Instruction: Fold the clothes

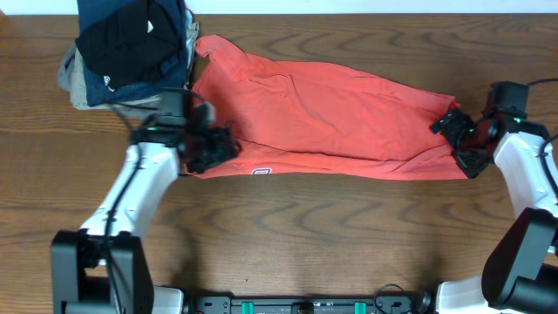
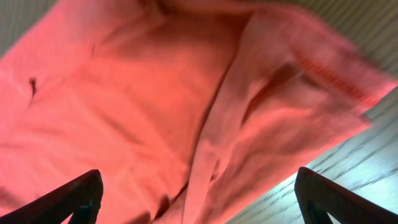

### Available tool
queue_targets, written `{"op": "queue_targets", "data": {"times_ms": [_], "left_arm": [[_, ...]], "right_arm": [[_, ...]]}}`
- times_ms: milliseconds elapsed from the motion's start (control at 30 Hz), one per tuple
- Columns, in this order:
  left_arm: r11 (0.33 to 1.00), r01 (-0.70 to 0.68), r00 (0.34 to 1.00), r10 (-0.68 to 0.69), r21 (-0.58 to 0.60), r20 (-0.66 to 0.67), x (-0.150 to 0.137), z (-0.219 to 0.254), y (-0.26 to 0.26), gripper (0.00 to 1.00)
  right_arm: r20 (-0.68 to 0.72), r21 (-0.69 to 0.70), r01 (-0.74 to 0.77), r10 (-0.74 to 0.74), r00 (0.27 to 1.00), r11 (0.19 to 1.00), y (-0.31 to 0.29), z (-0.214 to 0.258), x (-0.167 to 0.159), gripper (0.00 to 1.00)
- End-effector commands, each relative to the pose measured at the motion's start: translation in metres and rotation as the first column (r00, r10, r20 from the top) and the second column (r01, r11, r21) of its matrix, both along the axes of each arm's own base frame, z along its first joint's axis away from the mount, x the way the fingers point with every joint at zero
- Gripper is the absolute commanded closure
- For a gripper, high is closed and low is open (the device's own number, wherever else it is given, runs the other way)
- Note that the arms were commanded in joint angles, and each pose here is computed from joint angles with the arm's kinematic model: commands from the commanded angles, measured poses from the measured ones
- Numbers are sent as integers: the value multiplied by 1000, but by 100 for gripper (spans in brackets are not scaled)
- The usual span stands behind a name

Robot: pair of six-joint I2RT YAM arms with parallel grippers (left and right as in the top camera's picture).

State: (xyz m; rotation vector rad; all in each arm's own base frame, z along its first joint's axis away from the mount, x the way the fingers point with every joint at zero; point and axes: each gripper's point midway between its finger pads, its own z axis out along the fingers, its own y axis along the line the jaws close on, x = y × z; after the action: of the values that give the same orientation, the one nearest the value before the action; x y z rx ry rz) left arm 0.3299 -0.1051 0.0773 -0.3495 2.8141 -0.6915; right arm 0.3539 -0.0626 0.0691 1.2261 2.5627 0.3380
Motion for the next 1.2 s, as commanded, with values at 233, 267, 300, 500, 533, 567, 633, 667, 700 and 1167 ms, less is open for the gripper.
{"op": "queue_targets", "data": {"times_ms": [233, 267, 300, 500, 533, 567, 633, 667, 700, 1167], "left_arm": [[968, -95, 988, 119, 231, -96, 0, -57, -8, 42], [968, -93, 987, 120, 233, -103, 0, -62, -8, 42], [967, -92, 987, 120, 236, -106, 1, -66, -8, 42], [963, -97, 987, 126, 252, -102, 7, -79, -6, 43], [963, -98, 987, 126, 251, -98, 8, -79, -6, 43], [963, -99, 988, 126, 250, -94, 9, -78, -7, 43], [964, -100, 988, 126, 248, -90, 10, -78, -7, 44], [963, -100, 988, 126, 248, -91, 10, -78, -7, 44], [964, -99, 988, 125, 248, -92, 10, -78, -7, 44], [961, -45, 986, 87, 275, -141, -5, -81, -4, 54]], "right_arm": [[-7, 9, -116, 116, 993, 993, 27, 6, -1, 4], [-9, 9, -118, 118, 993, 993, 27, 5, -2, 4], [-12, 9, -121, 121, 993, 993, 28, 5, -3, 4], [-27, -11, -153, 153, 988, 988, 26, 4, -6, 4], [-31, -16, -152, 151, 988, 988, 25, 3, -7, 4], [-34, -20, -150, 149, 988, 988, 24, 3, -7, 3], [-35, -23, -150, 149, 988, 988, 24, 3, -7, 3], [-36, -24, -149, 148, 988, 989, 24, 3, -8, 3], [-36, -25, -149, 148, 988, 989, 24, 3, -8, 3], [-55, -25, -147, 145, 988, 989, 23, 1, -12, 3]]}}
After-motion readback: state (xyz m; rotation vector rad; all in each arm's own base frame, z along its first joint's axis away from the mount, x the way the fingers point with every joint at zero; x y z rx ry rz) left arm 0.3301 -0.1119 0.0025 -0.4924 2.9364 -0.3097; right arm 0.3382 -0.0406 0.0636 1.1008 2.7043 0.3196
